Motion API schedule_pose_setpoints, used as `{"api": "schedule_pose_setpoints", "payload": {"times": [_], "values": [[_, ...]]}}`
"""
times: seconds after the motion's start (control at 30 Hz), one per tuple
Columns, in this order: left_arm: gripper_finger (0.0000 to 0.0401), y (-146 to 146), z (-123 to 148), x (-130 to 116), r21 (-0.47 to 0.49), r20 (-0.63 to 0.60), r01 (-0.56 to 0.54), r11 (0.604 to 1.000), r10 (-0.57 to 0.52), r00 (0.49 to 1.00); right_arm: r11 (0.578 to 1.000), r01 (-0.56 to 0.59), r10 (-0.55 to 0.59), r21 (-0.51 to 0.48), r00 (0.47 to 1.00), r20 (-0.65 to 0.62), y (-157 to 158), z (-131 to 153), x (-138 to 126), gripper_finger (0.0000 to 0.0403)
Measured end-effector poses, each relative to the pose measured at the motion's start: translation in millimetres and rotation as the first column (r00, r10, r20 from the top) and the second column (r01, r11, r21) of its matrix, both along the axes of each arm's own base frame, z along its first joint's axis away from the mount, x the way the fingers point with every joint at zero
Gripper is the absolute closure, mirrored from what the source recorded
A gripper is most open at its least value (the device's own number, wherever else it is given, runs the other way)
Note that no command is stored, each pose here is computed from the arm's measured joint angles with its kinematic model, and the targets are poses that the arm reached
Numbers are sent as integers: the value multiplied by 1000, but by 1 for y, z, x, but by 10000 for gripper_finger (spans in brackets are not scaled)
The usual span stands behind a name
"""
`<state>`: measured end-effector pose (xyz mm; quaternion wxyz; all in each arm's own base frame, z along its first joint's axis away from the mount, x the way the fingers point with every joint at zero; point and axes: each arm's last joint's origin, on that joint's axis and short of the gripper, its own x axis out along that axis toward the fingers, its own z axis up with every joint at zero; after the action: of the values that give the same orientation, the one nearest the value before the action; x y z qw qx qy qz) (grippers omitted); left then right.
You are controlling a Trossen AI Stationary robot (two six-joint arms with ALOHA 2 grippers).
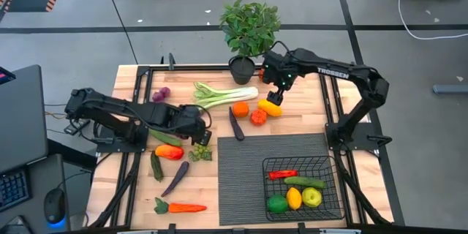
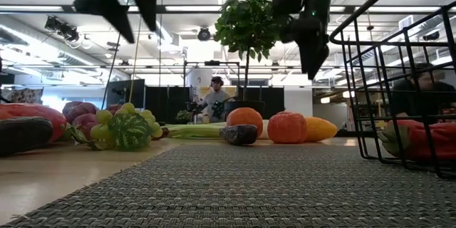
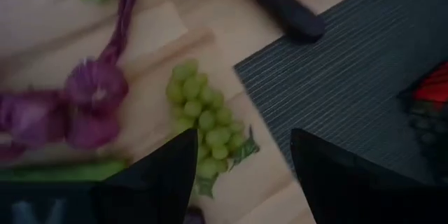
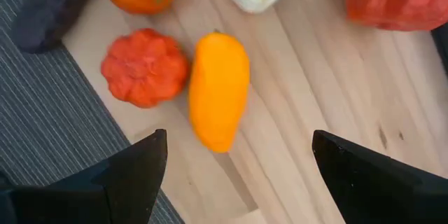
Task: Build produce basket
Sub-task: Put the green grapes into the black wire basket
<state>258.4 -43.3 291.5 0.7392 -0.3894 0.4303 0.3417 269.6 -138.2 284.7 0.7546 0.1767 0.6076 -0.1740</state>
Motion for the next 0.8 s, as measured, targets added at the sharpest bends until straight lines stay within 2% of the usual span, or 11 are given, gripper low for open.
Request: {"api": "schedule_pose_setpoints", "payload": {"times": [0.2, 0.3, 0.43, 0.57, 0.7, 0.8], "values": [[168, -3, -12, -4, -79, -41, -65, 995, 62, 997, 989, -20, 24, 149, 999, -26, -2, -18, 7, 47], [168, -2, -12, -3, -70, -41, -51, 996, 48, 998, 986, -50, 59, 161, 997, -51, 3, -25, 13, 52], [168, 4, -13, -3, -6, -50, -46, 999, 45, 998, 986, -66, 80, 150, 993, -88, 7, -33, 20, 54], [168, 12, -30, -3, 11, -94, -76, 997, 77, 993, 984, -58, 79, 168, 989, -122, 12, -41, 26, 54], [168, 15, -55, -1, -105, -68, -85, 991, 78, 995, 983, -61, 85, 175, 987, -137, 19, -44, 29, 54], [166, 12, -69, 2, -179, -13, -68, 982, 67, 998, 988, -66, 88, 141, 983, -159, 20, -44, 30, 54]]}}
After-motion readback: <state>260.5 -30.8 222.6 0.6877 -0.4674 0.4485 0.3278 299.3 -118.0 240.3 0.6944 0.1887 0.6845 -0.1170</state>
